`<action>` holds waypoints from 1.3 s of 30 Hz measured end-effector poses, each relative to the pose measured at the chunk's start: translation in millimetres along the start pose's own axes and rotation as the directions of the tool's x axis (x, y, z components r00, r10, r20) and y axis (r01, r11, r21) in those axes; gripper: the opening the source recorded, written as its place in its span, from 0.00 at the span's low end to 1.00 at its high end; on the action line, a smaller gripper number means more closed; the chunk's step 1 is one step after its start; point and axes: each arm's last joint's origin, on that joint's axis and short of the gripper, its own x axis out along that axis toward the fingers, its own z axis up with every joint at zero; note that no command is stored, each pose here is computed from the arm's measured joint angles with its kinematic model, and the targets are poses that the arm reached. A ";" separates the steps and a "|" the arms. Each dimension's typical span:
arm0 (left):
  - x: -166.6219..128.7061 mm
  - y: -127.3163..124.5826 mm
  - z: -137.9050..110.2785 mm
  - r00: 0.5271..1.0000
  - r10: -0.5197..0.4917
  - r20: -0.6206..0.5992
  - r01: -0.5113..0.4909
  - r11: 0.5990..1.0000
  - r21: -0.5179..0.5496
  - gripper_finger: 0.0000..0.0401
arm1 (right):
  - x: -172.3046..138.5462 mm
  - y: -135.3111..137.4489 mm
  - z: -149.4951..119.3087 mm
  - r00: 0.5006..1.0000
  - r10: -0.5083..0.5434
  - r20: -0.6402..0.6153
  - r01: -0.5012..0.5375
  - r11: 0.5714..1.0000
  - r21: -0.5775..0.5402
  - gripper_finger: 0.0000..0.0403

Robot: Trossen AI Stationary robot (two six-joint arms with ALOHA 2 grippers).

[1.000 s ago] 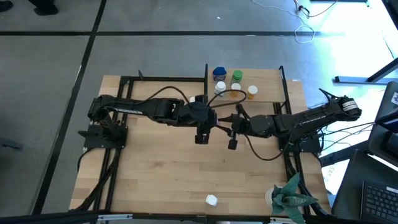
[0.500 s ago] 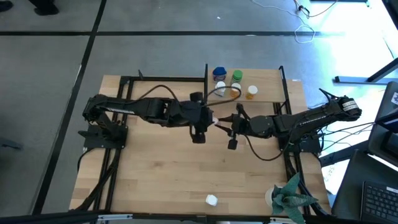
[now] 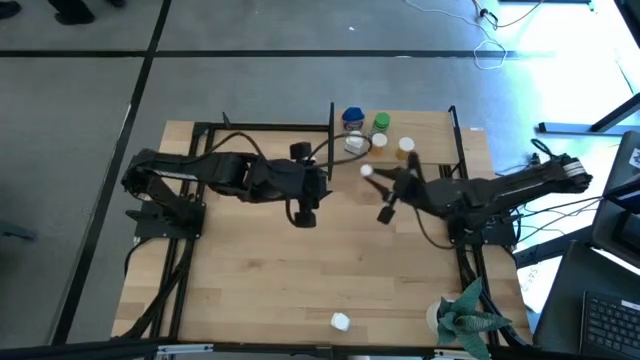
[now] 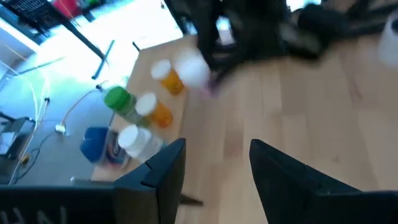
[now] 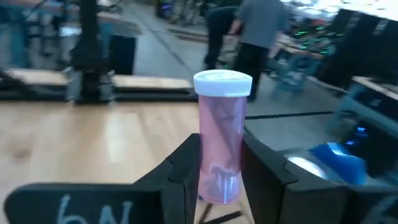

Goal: Pick and place medicine bottles onto shelf by color
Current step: Put the light pink medicine bottle on the shelf

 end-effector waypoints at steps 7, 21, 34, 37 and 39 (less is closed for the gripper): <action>-6.1 -1.2 -8.5 0.997 -0.020 -0.077 0.023 0.999 0.029 0.43 | -34.7 -20.0 5.1 0.983 -0.185 -0.020 0.185 0.983 0.008 0.26; -7.1 -2.3 -17.3 0.987 -0.031 -0.158 0.030 1.000 -0.009 0.43 | -76.7 -43.4 -19.3 0.850 -0.522 -0.066 0.526 0.840 0.129 0.26; -7.1 -2.3 -17.8 0.986 -0.031 -0.162 0.030 1.000 -0.007 0.43 | -84.7 -48.7 -74.8 0.801 -0.597 -0.032 0.577 0.757 0.307 0.26; -7.1 -2.4 -17.8 0.986 -0.031 -0.162 0.030 1.000 -0.006 0.43 | -84.0 -47.1 -90.3 0.801 -0.597 -0.033 0.575 0.753 0.320 0.26; -7.0 -2.4 -17.8 0.986 -0.031 -0.162 0.030 1.000 -0.007 0.43 | -83.0 -46.8 -100.0 0.797 -0.604 -0.036 0.583 0.751 0.310 0.26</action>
